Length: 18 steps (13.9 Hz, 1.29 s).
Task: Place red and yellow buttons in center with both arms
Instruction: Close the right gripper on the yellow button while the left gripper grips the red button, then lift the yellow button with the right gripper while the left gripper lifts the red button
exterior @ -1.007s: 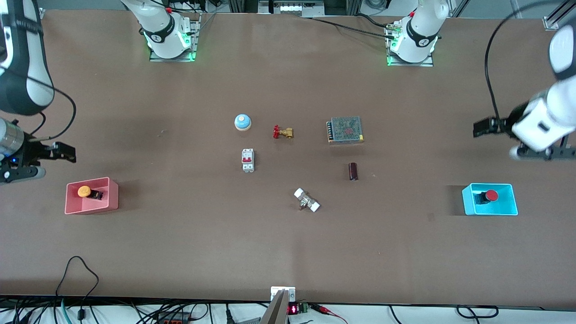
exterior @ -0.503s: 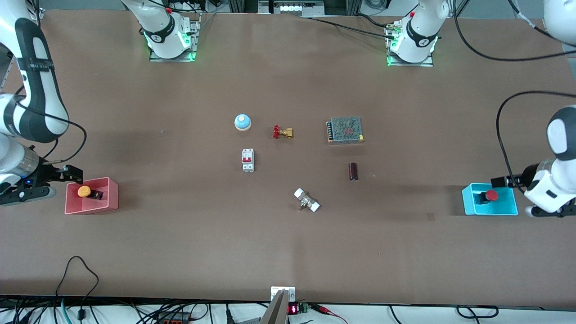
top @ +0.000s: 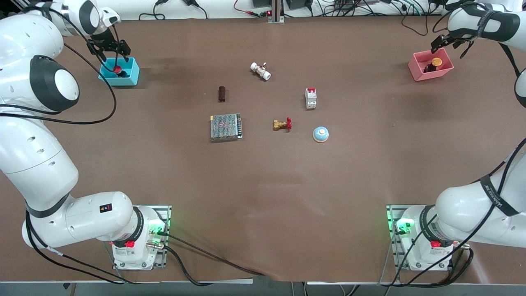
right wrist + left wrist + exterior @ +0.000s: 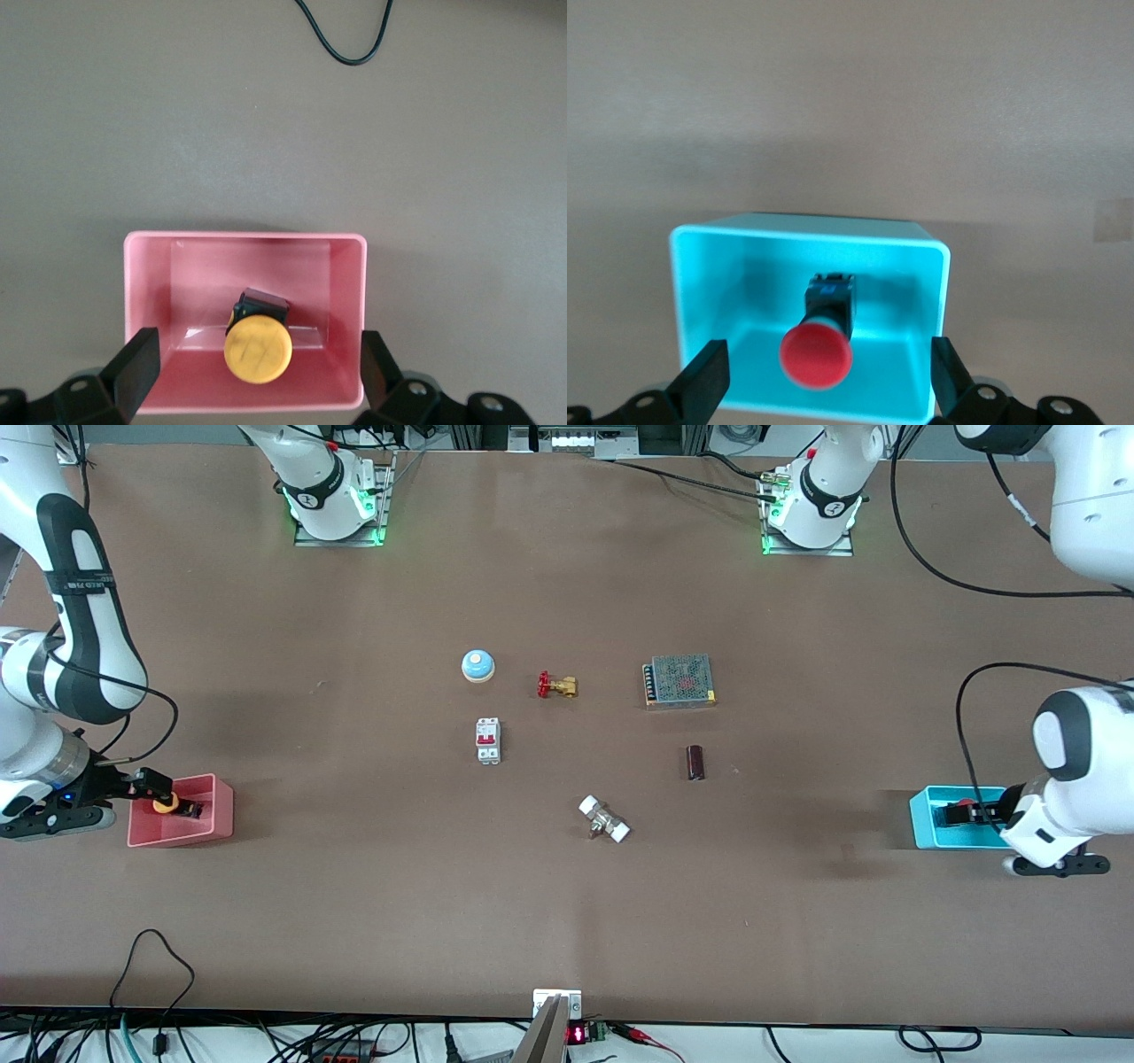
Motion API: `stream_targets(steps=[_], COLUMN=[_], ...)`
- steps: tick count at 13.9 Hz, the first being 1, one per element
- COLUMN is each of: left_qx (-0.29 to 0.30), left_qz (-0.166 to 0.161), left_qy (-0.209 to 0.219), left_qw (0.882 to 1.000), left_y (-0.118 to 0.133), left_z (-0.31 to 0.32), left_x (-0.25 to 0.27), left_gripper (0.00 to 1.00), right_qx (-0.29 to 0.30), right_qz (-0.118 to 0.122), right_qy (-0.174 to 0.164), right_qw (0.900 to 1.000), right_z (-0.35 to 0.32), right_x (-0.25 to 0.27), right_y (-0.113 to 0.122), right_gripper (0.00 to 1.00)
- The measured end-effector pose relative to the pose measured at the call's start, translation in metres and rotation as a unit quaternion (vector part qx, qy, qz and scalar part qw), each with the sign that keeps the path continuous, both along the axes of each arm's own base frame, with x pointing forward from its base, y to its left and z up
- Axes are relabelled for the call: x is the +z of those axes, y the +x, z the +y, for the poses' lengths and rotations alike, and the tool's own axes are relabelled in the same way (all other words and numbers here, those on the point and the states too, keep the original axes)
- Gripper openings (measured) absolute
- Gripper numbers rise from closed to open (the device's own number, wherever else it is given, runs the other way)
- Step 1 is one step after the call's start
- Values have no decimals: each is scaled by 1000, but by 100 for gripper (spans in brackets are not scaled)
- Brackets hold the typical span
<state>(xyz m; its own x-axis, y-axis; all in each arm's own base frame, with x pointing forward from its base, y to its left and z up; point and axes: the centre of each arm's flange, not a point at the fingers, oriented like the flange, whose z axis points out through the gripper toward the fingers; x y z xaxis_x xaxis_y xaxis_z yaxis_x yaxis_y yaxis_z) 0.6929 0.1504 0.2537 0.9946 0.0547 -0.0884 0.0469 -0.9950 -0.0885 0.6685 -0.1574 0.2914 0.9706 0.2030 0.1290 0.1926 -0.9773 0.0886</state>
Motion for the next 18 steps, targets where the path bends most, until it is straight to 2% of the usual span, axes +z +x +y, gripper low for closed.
stream_targets(steps=[4, 8, 9, 10, 11, 12, 13, 14, 15, 18], left_qx=[-6, -11, -11, -11, -10, -9, -9, -9, -10, -17], left_qz=[-9, -11, -9, -6, -4, -3, -3, -4, -5, -9], left_qy=[-3, -5, -6, -6, -7, -8, -8, -8, -9, -9], left_qw=[1000, 1000, 1000, 1000, 1000, 1000, 1000, 1000, 1000, 1000], left_y=[-13, -18, -19, -21, -22, -22, -22, -22, -22, -18], left_z=[7, 18, 18, 19, 20, 21, 22, 21, 20, 17], left_x=[-28, -34, -36, -39, -42, -44, -45, -44, -44, -36], left_gripper=[100, 96, 88, 72, 66, 65, 58, 44, 36, 35], right_qx=[-2, -3, -3, -3, -3, -2, -2, -2, -2, -2], right_qz=[-9, -1, 0, 0, -1, -1, -2, -2, -1, 1], right_qy=[5, 7, 7, 8, 8, 8, 8, 8, 9, 9], right_qw=[1000, 1000, 1000, 1000, 1000, 1000, 1000, 1000, 1000, 1000], right_z=[0, 0, 0, 0, 0, 0, 1, 1, 1, 2], right_x=[-25, -38, -40, -43, -45, -48, -51, -54, -57, -60], right_y=[2, 1, 0, 0, 0, 0, -1, -2, -3, -4], right_gripper=[100, 100, 100, 100, 100, 100, 100, 100, 100, 98])
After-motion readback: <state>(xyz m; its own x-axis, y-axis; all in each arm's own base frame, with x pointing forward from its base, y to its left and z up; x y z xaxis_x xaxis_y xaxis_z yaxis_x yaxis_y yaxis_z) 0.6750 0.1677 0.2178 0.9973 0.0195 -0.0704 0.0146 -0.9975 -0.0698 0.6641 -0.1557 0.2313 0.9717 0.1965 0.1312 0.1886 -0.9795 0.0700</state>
